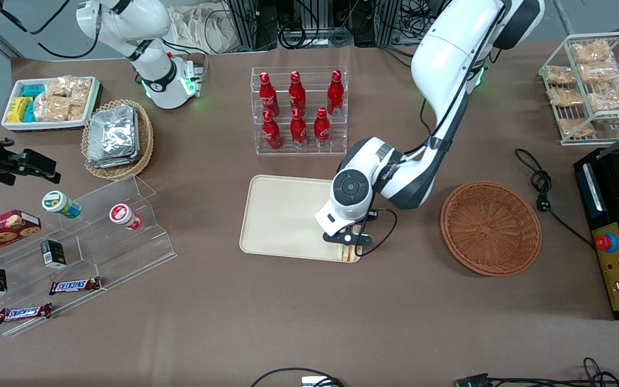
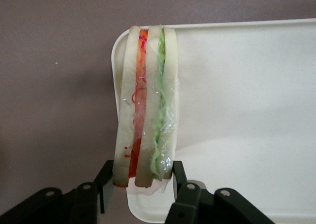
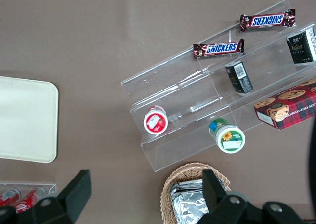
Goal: Place sandwich from basket to tray
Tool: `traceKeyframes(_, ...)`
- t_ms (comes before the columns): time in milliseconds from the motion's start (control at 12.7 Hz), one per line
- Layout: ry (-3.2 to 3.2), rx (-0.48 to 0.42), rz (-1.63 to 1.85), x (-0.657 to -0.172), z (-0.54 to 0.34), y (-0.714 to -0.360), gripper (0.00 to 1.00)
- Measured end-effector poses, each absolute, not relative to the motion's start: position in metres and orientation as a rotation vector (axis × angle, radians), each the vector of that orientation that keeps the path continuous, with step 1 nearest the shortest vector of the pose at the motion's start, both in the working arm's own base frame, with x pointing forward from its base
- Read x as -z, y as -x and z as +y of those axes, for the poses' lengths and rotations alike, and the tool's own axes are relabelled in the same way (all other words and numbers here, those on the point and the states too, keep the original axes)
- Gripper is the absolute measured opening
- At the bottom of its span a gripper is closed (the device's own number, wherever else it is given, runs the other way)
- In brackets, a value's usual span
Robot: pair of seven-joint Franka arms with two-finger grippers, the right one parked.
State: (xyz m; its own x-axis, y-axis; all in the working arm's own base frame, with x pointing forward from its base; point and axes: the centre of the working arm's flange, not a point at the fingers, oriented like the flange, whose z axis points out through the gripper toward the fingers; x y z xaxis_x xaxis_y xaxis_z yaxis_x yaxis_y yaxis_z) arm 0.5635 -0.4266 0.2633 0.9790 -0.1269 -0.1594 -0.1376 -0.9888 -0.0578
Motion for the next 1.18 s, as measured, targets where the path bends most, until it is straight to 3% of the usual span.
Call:
traceKeyframes(237,3.065,-0.220,0.184,-0.272,-0.427,-0.566,0.57)
traceKeyframes(553,3.050,-0.230,0.154,-0.320,-0.420,-0.575,0.99)
traceKeyframes(789,3.056,-0.205,0.081,-0.375,-0.394,-0.593,1.00)
traceKeyframes(1184,3.054,-0.166,-0.132,-0.461,-0.270,-0.634,1.00)
